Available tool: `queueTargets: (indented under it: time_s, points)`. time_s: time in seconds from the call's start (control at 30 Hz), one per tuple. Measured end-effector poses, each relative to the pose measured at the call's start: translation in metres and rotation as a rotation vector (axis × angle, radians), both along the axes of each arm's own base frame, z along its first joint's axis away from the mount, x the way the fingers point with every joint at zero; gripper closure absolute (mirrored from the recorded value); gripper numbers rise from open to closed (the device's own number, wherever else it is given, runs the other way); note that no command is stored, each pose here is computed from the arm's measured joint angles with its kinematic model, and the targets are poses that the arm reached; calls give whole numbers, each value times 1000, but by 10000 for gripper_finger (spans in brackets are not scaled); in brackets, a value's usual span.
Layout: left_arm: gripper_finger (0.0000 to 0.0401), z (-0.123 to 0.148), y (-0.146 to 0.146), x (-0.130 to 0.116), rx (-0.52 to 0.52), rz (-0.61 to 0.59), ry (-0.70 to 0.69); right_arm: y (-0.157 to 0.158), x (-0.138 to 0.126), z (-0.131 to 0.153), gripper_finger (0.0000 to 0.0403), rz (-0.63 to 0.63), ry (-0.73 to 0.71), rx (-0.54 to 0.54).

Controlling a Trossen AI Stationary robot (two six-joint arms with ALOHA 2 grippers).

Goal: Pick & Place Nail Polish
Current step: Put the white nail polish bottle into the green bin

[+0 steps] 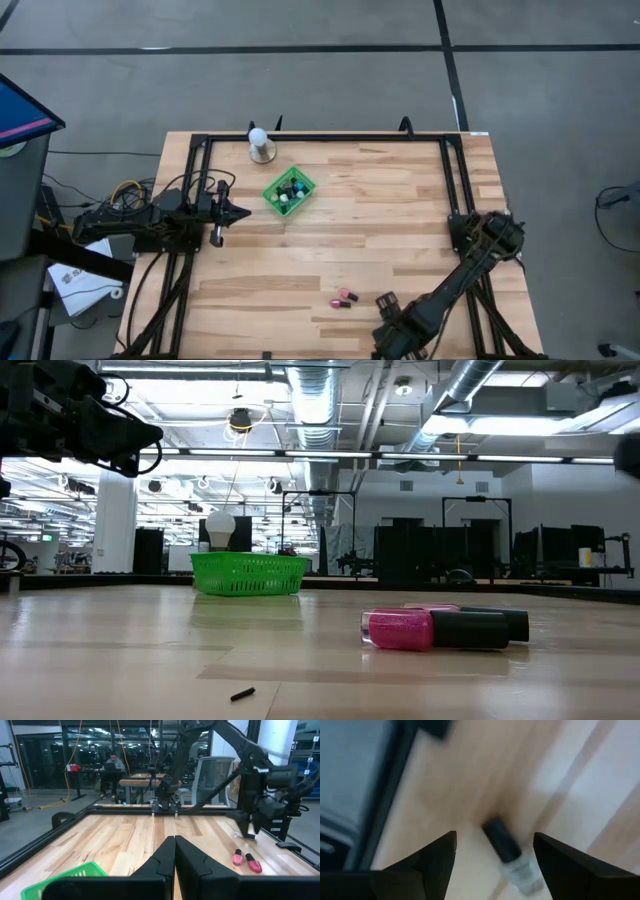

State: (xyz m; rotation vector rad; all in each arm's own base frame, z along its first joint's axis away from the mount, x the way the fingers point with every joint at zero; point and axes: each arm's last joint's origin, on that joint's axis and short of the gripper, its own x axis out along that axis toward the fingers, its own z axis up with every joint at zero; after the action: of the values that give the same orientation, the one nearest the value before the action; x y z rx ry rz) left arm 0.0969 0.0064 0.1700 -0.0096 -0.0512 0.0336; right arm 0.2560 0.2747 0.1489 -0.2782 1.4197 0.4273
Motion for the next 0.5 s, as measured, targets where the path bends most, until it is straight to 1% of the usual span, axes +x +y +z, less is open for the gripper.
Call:
queueTargets:
  time_s: [0.07,0.2,0.27,0.37,0.5]
  points:
    - [399,0,0,0,0,0,-1,4,0,-9,147,15,29,16]
    - [399,0,0,0,0,-2,1,4,1,-21,151,7,62,-23]
    - [399,1,0,0,1,-2,-6,4,1,-25,162,-1,70,-34]
    - [399,0,0,0,0,-1,-4,1,4,-25,194,-14,72,-37]
    - [399,0,0,0,0,0,-2,-5,9,-26,259,-40,71,-47]
